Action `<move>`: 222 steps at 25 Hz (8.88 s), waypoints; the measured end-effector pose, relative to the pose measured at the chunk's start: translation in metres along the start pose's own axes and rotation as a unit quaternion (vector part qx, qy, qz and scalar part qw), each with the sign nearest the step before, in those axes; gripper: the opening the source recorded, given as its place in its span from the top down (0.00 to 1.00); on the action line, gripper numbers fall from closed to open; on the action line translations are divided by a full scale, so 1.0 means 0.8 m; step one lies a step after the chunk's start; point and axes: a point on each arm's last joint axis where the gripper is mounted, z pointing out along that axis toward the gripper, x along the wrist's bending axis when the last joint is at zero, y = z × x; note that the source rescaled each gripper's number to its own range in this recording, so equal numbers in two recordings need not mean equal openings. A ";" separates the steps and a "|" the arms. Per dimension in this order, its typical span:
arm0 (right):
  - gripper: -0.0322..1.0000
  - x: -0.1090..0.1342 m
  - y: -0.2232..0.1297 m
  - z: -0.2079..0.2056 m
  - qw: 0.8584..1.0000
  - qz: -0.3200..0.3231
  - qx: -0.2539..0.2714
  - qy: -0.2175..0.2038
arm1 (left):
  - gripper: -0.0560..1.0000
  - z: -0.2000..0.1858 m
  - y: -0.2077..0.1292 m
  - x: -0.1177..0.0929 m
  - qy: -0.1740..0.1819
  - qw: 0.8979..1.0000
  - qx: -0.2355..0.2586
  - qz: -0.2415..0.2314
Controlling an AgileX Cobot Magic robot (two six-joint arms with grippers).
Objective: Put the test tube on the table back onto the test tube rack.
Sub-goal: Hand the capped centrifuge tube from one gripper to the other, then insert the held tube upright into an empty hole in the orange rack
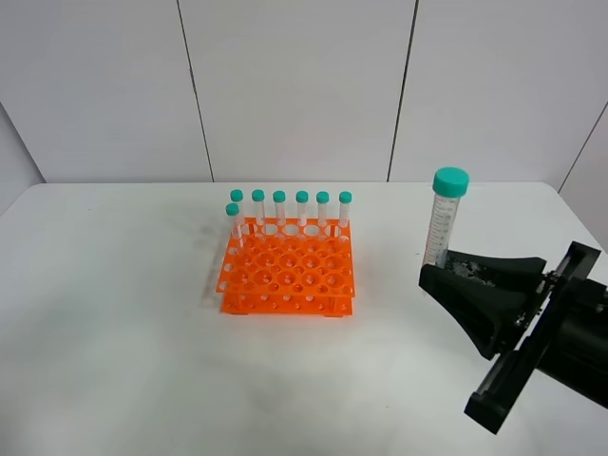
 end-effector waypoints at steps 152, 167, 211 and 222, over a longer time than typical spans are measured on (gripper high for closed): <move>0.04 -0.102 0.148 -0.125 0.841 0.218 0.294 -0.399 | 0.95 0.339 0.233 -0.012 0.000 0.974 -0.228 -0.003; 0.04 -0.036 0.049 -0.157 0.855 0.187 0.237 -0.421 | 0.95 0.337 0.236 -0.016 -0.007 0.969 -0.244 0.035; 0.04 -0.001 0.034 -0.182 0.908 0.126 0.168 -0.363 | 0.95 0.339 0.233 0.027 0.046 0.976 -0.212 0.031; 0.04 -0.001 0.034 -0.182 0.908 0.126 0.168 -0.363 | 0.95 0.305 0.218 0.175 0.221 0.957 -0.181 -0.047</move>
